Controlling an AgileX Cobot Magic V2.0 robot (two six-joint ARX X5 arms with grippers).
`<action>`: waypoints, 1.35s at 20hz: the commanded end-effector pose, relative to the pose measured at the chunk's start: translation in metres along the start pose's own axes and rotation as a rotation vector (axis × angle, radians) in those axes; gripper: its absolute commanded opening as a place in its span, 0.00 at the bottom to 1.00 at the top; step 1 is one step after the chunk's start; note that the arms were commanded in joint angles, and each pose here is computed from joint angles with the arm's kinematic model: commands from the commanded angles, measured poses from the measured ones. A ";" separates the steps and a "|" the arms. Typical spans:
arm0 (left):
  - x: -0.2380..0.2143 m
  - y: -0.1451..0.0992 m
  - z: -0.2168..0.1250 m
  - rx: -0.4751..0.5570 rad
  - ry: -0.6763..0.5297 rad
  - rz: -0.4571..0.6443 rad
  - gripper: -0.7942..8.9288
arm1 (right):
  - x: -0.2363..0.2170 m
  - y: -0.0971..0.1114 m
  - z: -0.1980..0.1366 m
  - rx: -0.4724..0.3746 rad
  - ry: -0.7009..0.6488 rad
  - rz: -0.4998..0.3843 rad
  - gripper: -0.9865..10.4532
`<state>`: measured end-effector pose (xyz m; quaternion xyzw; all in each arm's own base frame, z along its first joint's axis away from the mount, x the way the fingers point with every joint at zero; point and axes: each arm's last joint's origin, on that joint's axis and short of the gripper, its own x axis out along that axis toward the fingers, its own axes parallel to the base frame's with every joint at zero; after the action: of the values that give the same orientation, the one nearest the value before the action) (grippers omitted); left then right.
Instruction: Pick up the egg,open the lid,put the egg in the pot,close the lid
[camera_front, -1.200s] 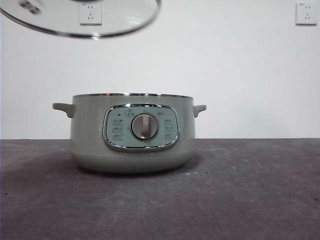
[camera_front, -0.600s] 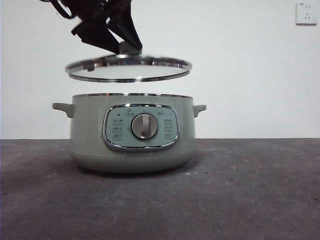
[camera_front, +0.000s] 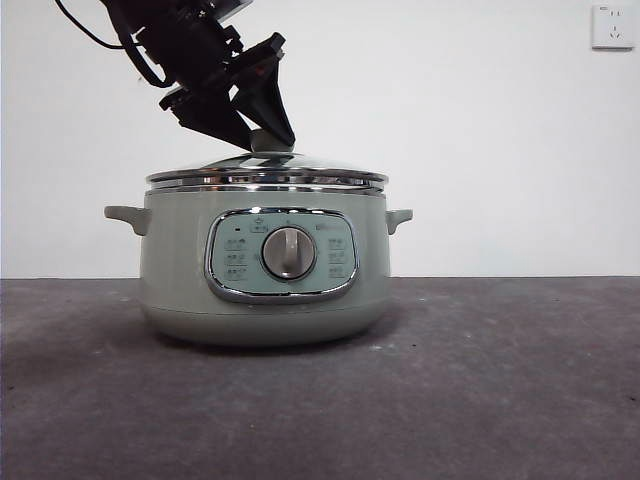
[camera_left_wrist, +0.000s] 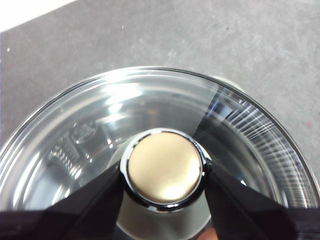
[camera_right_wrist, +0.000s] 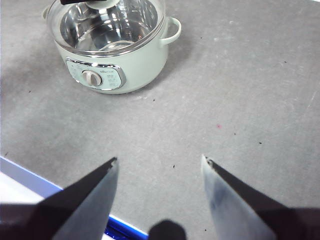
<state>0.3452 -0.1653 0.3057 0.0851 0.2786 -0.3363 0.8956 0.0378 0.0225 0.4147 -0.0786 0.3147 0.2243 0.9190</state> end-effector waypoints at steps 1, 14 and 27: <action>-0.003 -0.002 0.010 0.026 -0.068 -0.005 0.07 | 0.001 0.000 -0.004 0.012 0.028 -0.004 0.33; 0.021 0.000 -0.007 0.002 0.040 0.002 0.07 | 0.001 0.000 -0.004 0.014 0.028 -0.004 0.33; 0.016 0.000 -0.007 -0.008 0.061 0.001 0.48 | 0.001 0.000 -0.004 0.013 0.027 -0.011 0.33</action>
<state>0.3503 -0.1691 0.2960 0.0907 0.3004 -0.3277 0.8912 0.0379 0.0224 0.4146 -0.0778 0.3148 0.2205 0.9199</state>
